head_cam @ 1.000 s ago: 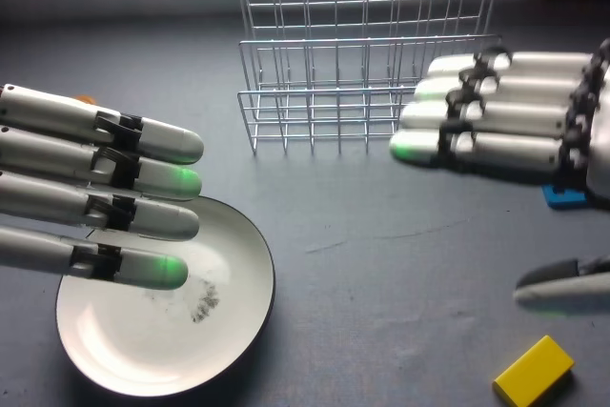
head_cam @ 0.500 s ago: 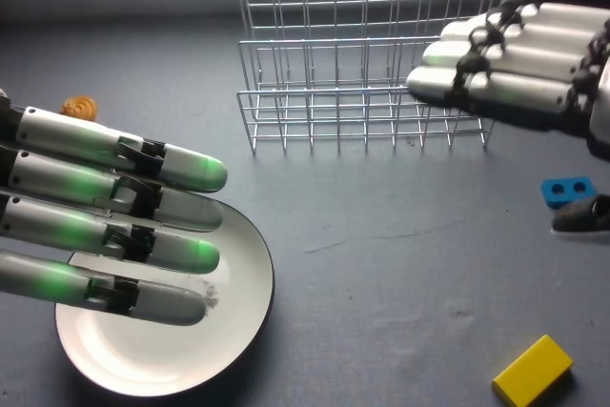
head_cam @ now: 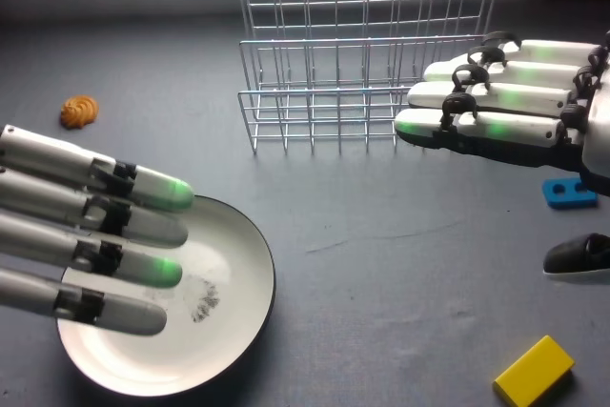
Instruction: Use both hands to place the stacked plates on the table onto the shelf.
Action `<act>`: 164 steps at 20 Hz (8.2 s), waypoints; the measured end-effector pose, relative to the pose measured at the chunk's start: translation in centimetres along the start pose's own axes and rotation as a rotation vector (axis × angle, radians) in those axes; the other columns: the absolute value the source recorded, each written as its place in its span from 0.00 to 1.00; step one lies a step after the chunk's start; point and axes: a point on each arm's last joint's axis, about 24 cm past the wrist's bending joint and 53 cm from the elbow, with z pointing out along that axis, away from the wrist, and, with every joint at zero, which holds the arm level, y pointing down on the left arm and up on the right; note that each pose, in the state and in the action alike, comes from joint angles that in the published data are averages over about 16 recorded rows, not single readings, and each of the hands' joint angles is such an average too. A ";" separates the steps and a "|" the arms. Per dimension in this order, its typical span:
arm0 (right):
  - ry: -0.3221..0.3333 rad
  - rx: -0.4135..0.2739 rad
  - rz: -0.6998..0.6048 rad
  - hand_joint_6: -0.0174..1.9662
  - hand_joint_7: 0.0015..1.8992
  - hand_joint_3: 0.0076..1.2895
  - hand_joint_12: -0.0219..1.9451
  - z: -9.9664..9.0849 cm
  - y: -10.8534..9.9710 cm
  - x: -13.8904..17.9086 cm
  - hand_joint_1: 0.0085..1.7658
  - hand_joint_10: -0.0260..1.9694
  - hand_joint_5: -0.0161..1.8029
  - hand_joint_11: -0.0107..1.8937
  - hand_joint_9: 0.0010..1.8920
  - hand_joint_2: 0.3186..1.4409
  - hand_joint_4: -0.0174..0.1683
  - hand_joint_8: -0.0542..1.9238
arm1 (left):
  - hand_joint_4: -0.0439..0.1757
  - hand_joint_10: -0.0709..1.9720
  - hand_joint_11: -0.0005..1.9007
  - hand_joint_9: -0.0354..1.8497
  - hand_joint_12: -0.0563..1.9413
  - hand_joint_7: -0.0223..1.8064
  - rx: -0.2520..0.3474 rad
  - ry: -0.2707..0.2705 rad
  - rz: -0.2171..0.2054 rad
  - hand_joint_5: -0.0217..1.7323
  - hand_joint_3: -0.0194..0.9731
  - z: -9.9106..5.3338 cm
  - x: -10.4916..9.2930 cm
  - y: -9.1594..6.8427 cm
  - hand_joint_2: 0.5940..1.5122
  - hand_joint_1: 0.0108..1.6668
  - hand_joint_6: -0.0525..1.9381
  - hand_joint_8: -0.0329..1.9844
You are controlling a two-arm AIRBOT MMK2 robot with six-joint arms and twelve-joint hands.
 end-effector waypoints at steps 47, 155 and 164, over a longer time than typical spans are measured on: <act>0.054 -0.044 -0.031 0.02 0.01 0.01 0.28 0.3 1.0 1.7 0.71 0.02 0.04 0.01 0.01 0.58 0.09 0.04 | 0.16 0.04 0.01 0.02 0.02 0.01 -0.385 0.421 -0.377 0.01 0.04 1.2 17.1 6.4 0.65 0.01 0.01 0.01; -0.033 -0.232 -0.232 0.52 0.56 0.00 0.55 14.1 6.0 7.7 0.67 0.13 0.52 0.44 0.64 0.59 0.10 0.47 | 0.22 0.04 0.01 0.03 0.02 0.02 -0.787 0.015 -0.621 0.02 0.04 -0.6 9.2 14.5 0.65 0.01 0.03 0.01; -0.086 -0.277 -0.264 0.48 0.56 0.00 0.60 13.0 8.0 6.4 0.68 0.24 0.53 0.45 0.62 0.62 0.10 0.52 | 0.22 0.04 0.01 0.03 0.02 0.03 -0.871 -0.054 -0.640 0.03 0.04 -4.3 8.0 16.1 0.64 0.01 0.03 0.01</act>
